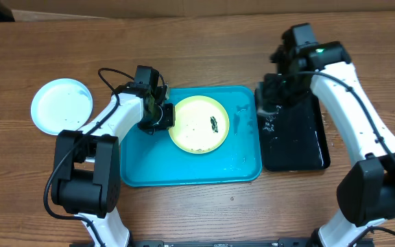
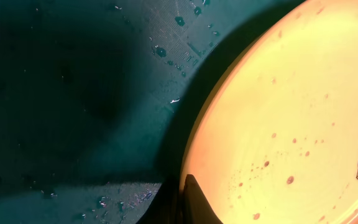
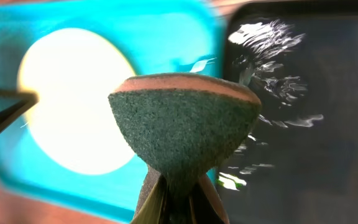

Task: Clean dirty plates on tray and stack at the side
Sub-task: 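Lift the sponge and move it left over the yellow plate, then scrub the yellow plate with the sponge in the right gripper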

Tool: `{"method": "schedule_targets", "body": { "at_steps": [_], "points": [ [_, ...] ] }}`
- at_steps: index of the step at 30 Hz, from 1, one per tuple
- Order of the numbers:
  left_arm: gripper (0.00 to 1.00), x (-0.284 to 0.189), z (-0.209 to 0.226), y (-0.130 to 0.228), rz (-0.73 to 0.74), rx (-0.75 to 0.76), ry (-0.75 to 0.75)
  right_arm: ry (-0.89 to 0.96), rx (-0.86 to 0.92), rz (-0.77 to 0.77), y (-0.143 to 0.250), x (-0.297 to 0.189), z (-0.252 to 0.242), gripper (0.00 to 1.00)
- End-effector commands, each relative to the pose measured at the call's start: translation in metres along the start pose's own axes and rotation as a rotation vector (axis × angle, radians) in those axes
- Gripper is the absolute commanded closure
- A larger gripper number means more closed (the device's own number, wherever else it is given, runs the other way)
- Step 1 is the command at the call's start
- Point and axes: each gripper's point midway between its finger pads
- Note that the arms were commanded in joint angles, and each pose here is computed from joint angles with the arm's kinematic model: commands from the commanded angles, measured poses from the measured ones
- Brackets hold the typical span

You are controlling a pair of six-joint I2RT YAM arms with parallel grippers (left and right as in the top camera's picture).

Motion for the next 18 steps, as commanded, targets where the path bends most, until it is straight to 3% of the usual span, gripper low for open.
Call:
{"method": "schedule_targets", "body": {
  "at_steps": [1,6,18],
  "points": [
    [0.96,0.006,-0.002,0.005,0.018,0.011,0.008,-0.153,-0.129,-0.040,0.005,-0.009,0.065,0.96],
    [0.96,0.006,-0.002,0.005,0.020,0.011,0.010,-0.150,-0.214,-0.091,0.013,0.008,0.106,0.96],
    [0.96,0.006,-0.003,0.006,0.023,0.010,0.011,0.187,-0.252,-0.210,0.018,0.069,0.103,0.96]
  ]
}}
Point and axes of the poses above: each gripper's point midway between its finger pads, its own x axis out along the fingers, its own z axis along the line the jaws close on, y = z × x, and after that the axes turned 4 degrees about x, right-handed
